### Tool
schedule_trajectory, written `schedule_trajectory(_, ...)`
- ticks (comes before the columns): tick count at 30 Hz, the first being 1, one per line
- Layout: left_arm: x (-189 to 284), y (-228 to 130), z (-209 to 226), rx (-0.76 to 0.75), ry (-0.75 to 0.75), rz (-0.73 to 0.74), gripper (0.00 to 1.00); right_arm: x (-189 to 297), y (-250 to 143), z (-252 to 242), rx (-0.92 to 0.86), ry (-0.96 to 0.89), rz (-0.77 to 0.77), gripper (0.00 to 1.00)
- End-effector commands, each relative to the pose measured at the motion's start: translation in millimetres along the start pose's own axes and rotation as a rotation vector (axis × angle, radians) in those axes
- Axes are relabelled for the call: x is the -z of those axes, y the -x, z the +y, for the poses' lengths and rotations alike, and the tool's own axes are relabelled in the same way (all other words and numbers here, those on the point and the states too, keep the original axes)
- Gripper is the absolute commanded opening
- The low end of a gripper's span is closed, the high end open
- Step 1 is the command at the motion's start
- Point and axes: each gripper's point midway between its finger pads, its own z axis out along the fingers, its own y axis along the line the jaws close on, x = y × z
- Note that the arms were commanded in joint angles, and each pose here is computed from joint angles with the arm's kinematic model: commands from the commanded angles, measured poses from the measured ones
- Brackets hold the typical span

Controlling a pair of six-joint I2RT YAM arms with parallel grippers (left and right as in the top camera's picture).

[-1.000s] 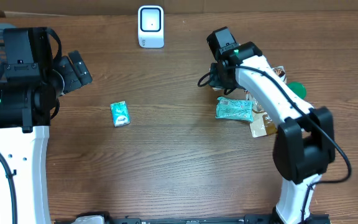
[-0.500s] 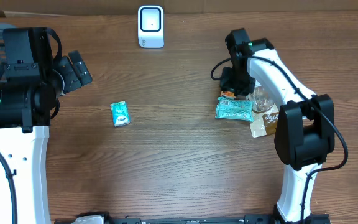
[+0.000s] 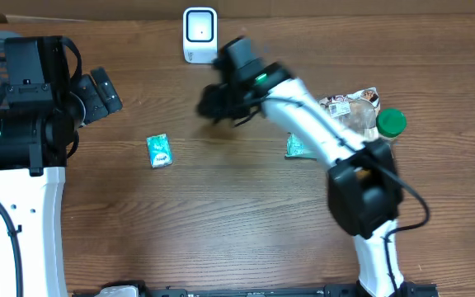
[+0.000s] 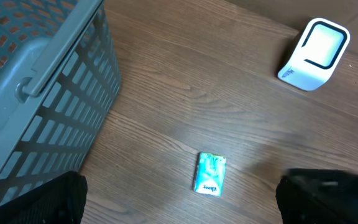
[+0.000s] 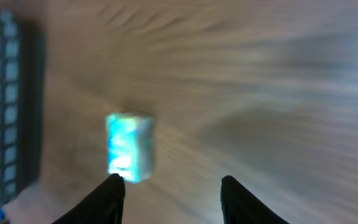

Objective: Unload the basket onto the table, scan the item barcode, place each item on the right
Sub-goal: 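Reach the right gripper to the teal wipes pack and grasp it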

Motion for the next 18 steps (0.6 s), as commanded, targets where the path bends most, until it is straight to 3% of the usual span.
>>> schedule_trajectory(1,5,5,3,-0.014,0.006,-0.023,0.99,-41,-25,12,-0.023,0.014,0.064,0.45)
schedule_trajectory(18,5,5,3,-0.014,0.006,-0.023,1.00,-110,-71,35,0.006,0.003,0.115,0.34)
